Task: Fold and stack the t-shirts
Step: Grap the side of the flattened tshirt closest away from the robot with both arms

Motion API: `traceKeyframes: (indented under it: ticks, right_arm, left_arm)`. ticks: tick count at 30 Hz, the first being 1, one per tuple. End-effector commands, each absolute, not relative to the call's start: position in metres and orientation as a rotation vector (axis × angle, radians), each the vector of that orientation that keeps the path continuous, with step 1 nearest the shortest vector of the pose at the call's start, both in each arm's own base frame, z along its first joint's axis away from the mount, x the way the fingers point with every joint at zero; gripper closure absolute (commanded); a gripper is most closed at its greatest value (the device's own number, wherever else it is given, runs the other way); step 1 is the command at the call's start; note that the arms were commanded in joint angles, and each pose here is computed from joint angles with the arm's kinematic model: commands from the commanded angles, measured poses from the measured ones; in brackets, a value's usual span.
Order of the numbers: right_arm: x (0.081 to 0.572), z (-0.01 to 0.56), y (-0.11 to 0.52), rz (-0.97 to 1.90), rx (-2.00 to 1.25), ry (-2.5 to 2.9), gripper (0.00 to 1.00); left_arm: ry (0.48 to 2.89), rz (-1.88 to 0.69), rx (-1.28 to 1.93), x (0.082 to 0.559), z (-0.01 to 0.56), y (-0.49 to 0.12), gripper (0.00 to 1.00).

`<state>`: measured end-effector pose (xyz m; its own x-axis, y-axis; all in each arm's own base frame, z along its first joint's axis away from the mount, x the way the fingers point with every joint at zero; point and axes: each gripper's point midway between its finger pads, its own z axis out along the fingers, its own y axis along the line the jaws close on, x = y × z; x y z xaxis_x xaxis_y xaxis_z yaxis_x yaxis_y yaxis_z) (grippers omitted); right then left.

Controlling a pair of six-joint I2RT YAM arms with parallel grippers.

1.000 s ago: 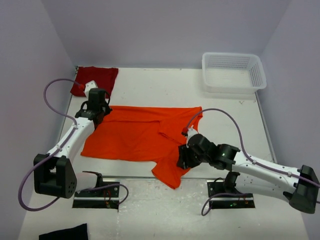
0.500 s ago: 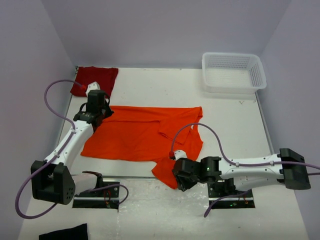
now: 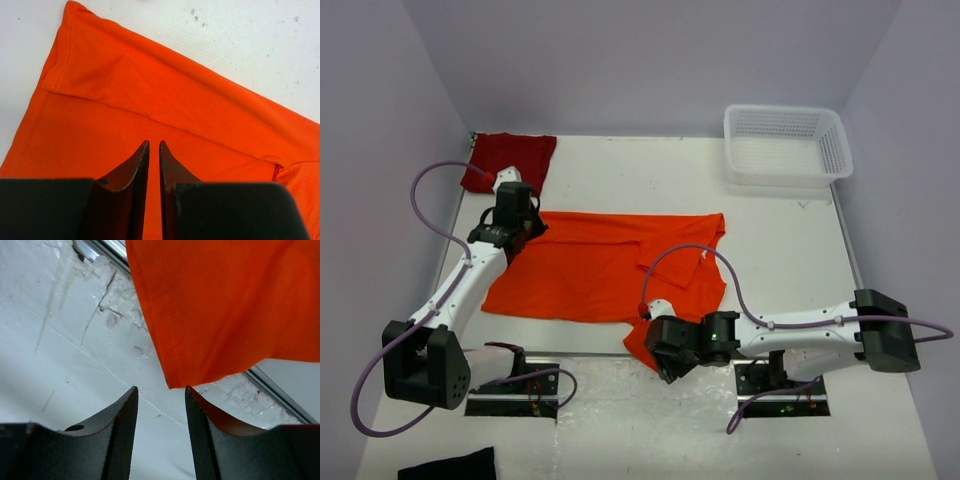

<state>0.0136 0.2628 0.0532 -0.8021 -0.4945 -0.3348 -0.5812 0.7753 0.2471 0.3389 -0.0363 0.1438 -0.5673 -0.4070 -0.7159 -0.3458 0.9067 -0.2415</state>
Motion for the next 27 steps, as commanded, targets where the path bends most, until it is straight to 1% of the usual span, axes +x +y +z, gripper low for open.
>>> traceKeyframes:
  ticks: [1, 8, 13, 15, 16, 18, 19, 21, 24, 27]
  right_arm:
    - [0.018, 0.062, 0.277, 0.527, -0.844, 2.671, 0.56]
    - [0.019, 0.043, 0.275, 0.462, -0.854, 2.691, 0.57]
    - [0.022, 0.031, 0.27, 0.4, -0.836, 2.704, 0.6]
    - [0.023, 0.028, 0.268, 0.38, -0.822, 2.713, 0.64]
    - [0.023, 0.027, 0.268, 0.375, -0.814, 2.717, 0.7]
    - [0.024, 0.023, 0.264, 0.35, -0.791, 2.726, 0.74]
    - [0.024, 0.022, 0.264, 0.345, -0.787, 2.727, 0.77]
    - [0.025, 0.02, 0.26, 0.323, -0.76, 2.736, 0.8]
    - [0.024, 0.02, 0.257, 0.332, -0.739, 2.743, 0.81]
    - [0.024, 0.024, 0.254, 0.354, -0.714, 2.742, 0.87]
  left_arm:
    - [2.221, -0.089, -0.49, 0.338, 0.146, -0.038, 0.86]
    - [2.22, -0.096, -0.483, 0.339, 0.148, -0.039, 0.86]
    - [2.218, -0.092, -0.475, 0.339, 0.148, -0.039, 0.85]
    - [2.218, -0.09, -0.475, 0.338, 0.148, -0.038, 0.85]
    - [2.216, -0.088, -0.474, 0.338, 0.149, -0.038, 0.85]
    - [2.216, -0.088, -0.469, 0.337, 0.149, -0.038, 0.85]
    - [2.214, -0.088, -0.47, 0.337, 0.15, -0.037, 0.85]
    - [2.211, -0.088, -0.468, 0.337, 0.15, -0.037, 0.85]
    - [2.216, -0.078, -0.465, 0.336, 0.149, -0.036, 0.85]
    - [2.222, -0.051, -0.479, 0.333, 0.146, -0.032, 0.85]
